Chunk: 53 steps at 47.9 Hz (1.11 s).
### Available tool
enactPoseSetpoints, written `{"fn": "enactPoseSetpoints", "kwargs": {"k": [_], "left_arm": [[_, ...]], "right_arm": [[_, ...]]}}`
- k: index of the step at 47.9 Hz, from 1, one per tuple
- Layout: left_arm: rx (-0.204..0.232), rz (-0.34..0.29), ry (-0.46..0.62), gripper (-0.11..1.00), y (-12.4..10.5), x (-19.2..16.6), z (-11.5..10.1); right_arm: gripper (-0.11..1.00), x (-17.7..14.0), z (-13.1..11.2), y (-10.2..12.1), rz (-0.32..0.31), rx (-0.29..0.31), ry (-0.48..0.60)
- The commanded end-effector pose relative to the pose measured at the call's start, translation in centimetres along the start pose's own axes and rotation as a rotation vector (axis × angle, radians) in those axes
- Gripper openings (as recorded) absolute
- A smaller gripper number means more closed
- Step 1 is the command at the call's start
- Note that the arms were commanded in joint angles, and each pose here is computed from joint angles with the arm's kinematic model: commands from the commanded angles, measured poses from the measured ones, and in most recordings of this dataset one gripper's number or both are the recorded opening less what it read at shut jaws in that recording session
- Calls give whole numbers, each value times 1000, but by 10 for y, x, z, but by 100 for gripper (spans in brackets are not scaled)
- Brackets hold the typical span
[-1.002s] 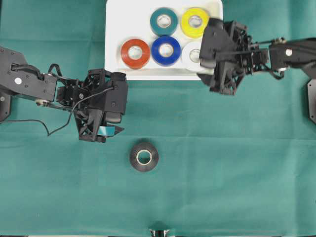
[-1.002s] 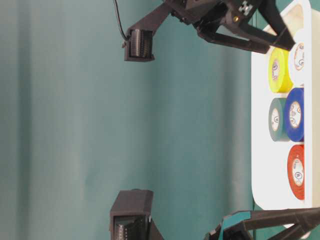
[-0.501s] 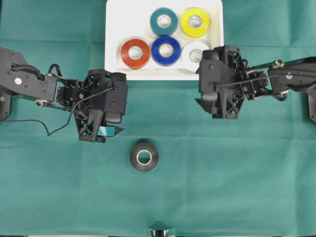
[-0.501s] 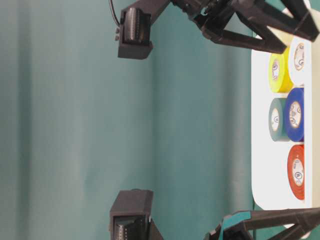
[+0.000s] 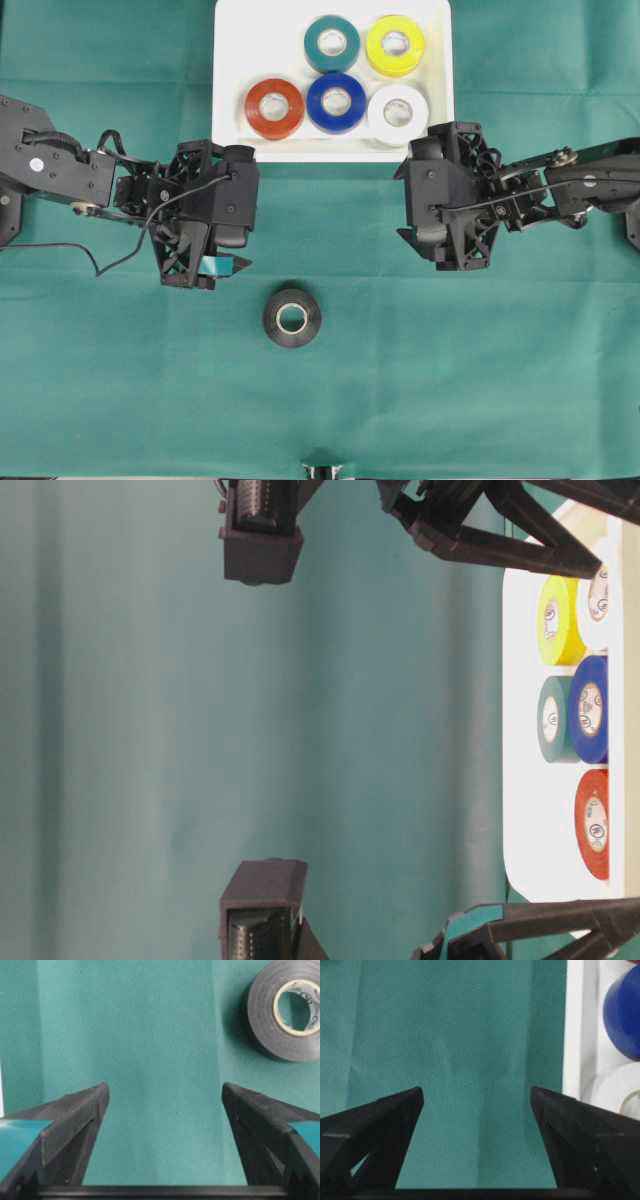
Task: Put the tape alternately from left to right into the white case.
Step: 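Move the left gripper down onto the black roll and grip its hole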
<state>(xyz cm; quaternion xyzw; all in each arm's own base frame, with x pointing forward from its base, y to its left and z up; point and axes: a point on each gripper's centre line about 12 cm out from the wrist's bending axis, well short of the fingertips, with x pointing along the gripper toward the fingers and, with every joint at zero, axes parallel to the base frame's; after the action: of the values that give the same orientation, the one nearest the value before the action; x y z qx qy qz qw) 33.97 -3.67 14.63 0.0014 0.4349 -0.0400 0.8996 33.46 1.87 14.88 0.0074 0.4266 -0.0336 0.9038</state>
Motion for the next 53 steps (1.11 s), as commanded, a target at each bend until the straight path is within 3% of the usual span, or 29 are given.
{"fn": "enactPoseSetpoints", "kwargs": {"k": [1,14,20,45,53], "left_arm": [[0,-8,-43,93,-4,-6,12],[26,-37,-61,93,-20,-6,22],[9,-53,-61,93,-28,-1,27],[-303,-89,-12,93,-52,17,44],[-322,-81,20,93,-53,24,42]], "right_arm": [[72,-8,10,2,10,5,-43],[72,-9,9,1,9,5,-40],[72,-8,9,1,9,5,-38],[72,-8,8,1,7,3,-36],[72,-8,9,1,8,3,-37]]}}
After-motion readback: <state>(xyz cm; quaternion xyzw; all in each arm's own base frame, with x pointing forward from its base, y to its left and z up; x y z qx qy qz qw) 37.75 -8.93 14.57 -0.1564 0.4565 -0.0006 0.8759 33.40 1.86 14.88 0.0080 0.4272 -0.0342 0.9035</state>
